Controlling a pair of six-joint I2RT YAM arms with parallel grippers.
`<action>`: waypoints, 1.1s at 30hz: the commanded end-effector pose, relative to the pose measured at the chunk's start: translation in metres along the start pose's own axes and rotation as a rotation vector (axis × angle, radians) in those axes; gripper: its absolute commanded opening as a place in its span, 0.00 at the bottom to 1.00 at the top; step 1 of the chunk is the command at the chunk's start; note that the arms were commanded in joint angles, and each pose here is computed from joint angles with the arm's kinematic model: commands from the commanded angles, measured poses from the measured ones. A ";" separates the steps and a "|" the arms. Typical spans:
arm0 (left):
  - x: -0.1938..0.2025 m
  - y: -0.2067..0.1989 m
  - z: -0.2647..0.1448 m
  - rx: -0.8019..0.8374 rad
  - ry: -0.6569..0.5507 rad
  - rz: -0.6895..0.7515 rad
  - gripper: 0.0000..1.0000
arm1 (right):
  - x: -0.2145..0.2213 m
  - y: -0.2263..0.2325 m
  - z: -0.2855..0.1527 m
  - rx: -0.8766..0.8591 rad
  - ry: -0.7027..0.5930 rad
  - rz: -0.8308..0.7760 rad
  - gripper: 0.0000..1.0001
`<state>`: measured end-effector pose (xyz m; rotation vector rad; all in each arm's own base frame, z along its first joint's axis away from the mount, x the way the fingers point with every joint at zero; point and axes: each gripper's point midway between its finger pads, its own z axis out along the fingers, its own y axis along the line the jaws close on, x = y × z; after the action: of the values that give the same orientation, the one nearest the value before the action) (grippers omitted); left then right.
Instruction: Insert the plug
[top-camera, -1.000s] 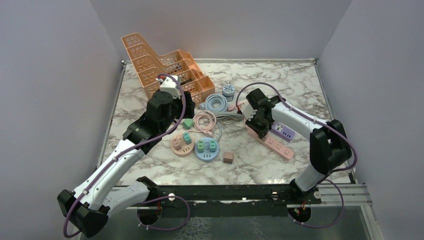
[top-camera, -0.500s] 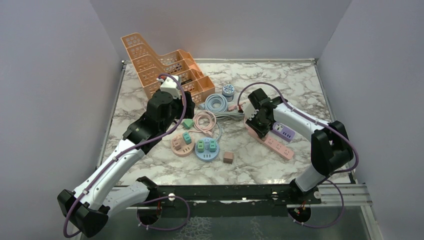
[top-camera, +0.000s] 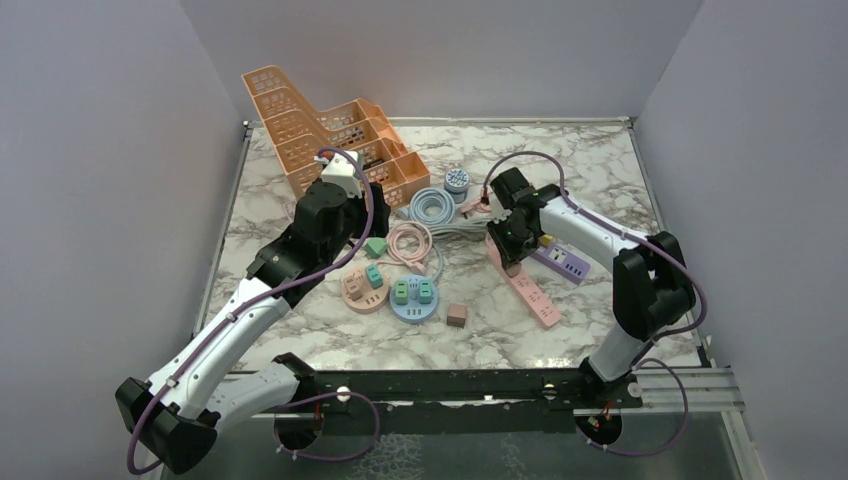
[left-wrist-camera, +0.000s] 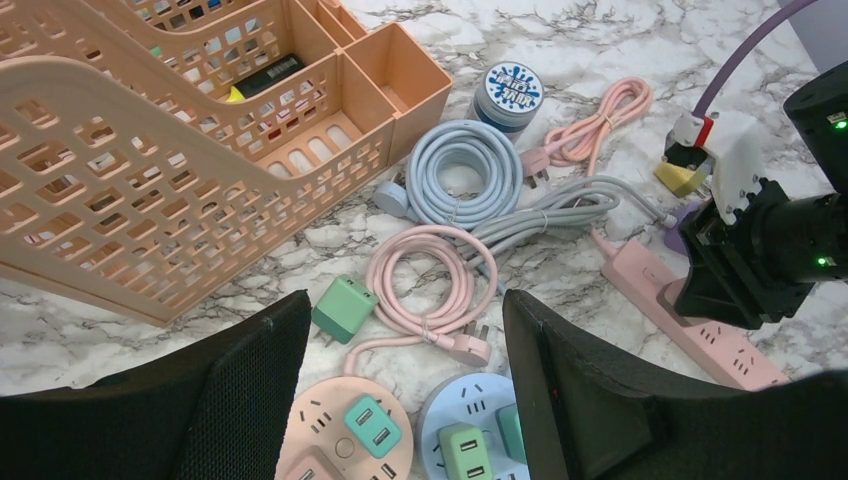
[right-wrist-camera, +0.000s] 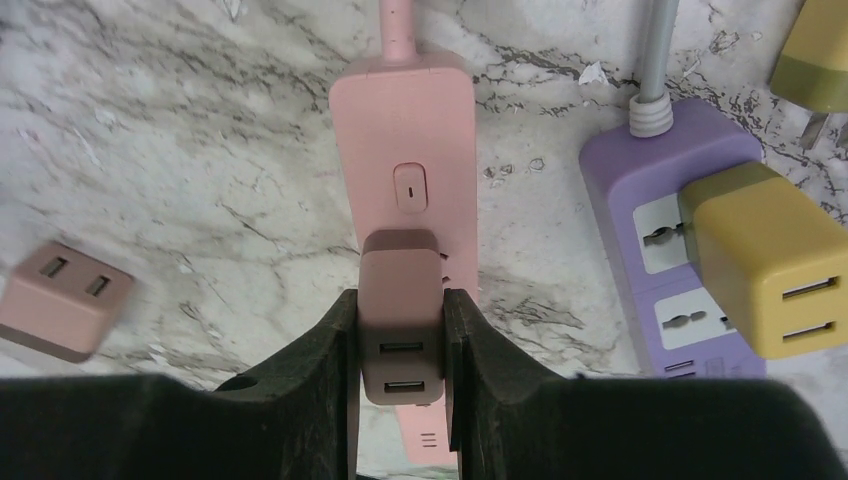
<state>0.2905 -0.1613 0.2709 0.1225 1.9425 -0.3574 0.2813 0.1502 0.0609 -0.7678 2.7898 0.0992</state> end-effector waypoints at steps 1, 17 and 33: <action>-0.007 -0.002 0.002 0.003 -0.032 -0.003 0.73 | -0.092 0.020 0.016 -0.054 -0.302 0.260 0.01; -0.009 -0.003 0.001 0.012 -0.038 0.000 0.73 | -0.117 0.017 -0.044 -0.039 -0.429 0.383 0.57; -0.026 -0.005 0.000 0.007 -0.076 -0.003 0.73 | -0.066 0.103 -0.076 -0.199 -0.347 0.241 0.59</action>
<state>0.2932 -0.1631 0.2750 0.1255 1.9236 -0.3619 0.3149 0.2324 0.1572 -0.2758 2.4832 0.4334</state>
